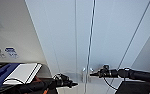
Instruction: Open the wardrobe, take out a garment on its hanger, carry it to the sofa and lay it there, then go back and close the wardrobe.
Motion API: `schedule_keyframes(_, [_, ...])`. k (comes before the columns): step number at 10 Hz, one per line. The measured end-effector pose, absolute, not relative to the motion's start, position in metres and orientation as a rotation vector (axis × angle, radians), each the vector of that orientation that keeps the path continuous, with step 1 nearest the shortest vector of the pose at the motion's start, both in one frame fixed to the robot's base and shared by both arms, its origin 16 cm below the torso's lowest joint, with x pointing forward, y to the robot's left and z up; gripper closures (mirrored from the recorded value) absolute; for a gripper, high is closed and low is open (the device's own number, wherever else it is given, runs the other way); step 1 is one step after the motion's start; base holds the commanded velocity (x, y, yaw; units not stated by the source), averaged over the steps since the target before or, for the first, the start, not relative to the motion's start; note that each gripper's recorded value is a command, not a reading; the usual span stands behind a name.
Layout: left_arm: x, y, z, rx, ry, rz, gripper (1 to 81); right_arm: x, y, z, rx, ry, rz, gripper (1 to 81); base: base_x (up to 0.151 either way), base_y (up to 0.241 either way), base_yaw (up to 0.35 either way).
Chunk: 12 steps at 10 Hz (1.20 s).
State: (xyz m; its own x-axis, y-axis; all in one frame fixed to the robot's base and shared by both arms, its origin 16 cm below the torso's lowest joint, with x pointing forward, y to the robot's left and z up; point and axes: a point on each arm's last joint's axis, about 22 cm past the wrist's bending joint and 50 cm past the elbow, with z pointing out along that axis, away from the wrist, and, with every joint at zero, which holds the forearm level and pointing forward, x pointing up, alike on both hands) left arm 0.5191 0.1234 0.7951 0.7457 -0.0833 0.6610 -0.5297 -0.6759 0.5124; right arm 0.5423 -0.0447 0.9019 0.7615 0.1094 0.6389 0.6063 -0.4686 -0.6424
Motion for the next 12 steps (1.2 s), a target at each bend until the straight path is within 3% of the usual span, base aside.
schedule_keyframes(12, [0.542, 0.1, 0.791, 2.223, -0.466, 0.814, 1.0, 0.559, -0.031, 0.861, -2.04, -0.459, -0.651, 1.0, 0.0, 0.0, 0.0])
